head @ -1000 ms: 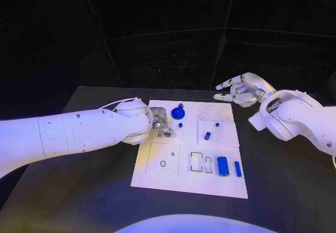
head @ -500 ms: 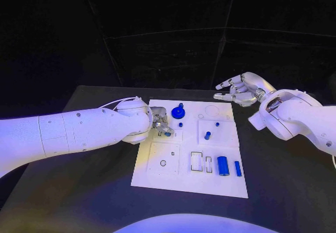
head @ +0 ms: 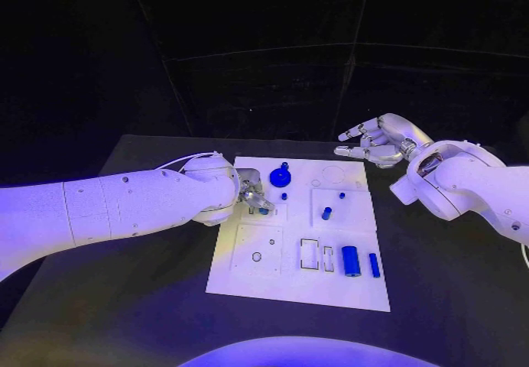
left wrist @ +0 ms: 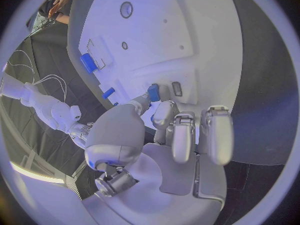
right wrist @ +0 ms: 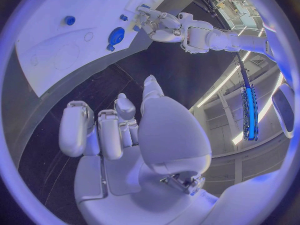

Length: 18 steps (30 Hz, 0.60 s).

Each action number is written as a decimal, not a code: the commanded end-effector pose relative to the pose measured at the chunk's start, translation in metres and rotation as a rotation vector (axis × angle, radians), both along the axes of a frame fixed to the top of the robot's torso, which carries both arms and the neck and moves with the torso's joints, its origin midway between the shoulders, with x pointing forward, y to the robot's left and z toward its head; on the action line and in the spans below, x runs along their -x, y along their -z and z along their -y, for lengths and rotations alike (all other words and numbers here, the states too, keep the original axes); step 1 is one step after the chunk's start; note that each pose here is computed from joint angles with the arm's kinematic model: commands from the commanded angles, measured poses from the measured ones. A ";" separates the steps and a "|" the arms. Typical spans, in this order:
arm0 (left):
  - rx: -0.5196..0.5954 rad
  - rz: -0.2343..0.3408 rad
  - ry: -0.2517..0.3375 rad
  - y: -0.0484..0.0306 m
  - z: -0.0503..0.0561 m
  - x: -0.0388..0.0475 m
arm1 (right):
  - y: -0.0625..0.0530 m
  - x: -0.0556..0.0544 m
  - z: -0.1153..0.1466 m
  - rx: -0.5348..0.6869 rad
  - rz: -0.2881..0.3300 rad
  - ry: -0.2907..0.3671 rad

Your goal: Assemble the parts on the task board

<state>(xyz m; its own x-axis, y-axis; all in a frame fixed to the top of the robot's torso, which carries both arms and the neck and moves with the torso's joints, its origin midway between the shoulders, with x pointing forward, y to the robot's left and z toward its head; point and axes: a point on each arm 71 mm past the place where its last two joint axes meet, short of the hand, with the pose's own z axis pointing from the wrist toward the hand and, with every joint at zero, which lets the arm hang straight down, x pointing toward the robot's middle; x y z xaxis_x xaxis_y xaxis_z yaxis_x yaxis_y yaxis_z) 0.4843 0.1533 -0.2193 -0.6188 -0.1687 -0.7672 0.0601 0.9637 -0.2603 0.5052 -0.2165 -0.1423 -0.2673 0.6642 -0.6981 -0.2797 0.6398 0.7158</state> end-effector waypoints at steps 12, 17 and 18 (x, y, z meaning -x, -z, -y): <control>-0.018 -0.027 0.006 0.0024 0.001 0.0003 | -0.001 0.000 -0.004 -0.004 0.006 -0.016; -0.012 -0.023 0.001 0.0021 0.001 -0.0001 | -0.001 -0.001 -0.004 -0.004 0.007 -0.013; -0.010 -0.021 0.000 0.0019 0.002 -0.0002 | -0.001 -0.001 -0.004 -0.004 0.008 -0.012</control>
<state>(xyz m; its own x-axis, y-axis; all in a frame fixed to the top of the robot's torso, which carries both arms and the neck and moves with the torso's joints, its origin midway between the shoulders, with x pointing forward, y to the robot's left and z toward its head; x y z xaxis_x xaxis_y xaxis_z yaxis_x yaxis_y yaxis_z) 0.4858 0.1523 -0.2191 -0.6237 -0.1628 -0.7645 0.0615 0.9648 -0.2555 0.5058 -0.2140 -0.1426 -0.2719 0.6628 -0.6976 -0.2835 0.6376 0.7163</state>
